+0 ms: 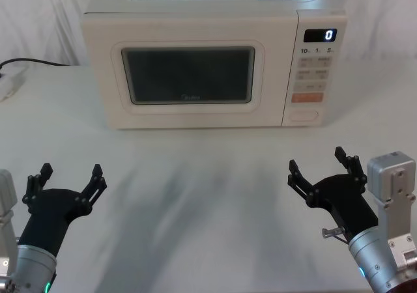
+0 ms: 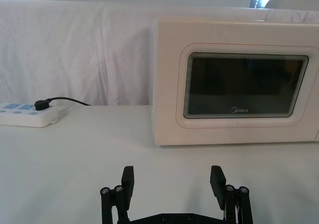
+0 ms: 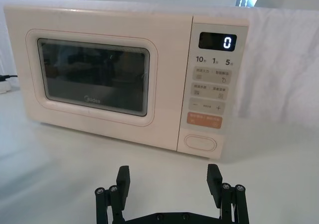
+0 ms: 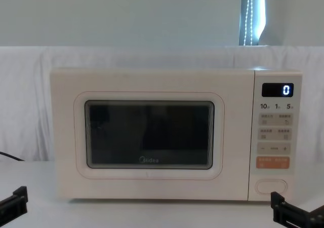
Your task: Press the button to open the microwave door with one hand; close the microwave door with the other hand.
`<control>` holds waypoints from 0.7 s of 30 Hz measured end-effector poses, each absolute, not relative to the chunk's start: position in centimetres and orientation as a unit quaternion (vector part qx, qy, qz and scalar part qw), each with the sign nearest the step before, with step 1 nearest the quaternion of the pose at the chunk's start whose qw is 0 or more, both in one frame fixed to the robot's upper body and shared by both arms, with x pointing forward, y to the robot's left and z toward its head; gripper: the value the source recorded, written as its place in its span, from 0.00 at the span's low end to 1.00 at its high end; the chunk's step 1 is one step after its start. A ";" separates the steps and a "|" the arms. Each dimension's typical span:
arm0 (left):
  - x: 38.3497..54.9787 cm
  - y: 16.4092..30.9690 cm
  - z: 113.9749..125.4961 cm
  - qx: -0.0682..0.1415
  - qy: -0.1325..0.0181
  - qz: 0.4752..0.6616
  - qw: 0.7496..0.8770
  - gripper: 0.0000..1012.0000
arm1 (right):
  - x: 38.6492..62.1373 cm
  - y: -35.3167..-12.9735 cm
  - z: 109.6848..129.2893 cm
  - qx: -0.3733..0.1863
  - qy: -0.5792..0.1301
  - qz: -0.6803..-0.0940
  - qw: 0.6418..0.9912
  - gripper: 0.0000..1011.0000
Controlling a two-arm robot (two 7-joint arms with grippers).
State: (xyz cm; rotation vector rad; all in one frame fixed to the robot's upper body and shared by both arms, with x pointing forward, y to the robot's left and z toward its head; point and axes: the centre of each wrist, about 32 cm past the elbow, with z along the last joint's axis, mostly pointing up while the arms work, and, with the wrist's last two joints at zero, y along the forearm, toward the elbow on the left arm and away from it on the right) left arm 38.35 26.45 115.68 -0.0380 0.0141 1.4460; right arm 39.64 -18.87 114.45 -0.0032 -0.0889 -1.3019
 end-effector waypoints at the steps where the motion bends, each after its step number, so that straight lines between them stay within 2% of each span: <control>1: 38.4 26.5 115.7 -0.017 0.006 0.662 0.750 0.99 | 39.6 -18.9 114.4 -0.001 -0.041 -0.606 0.795 0.99; 21: 38.4 26.5 115.7 -0.017 0.006 0.662 0.750 0.99 | 39.6 -18.9 114.4 -0.001 -0.041 -0.606 0.795 0.99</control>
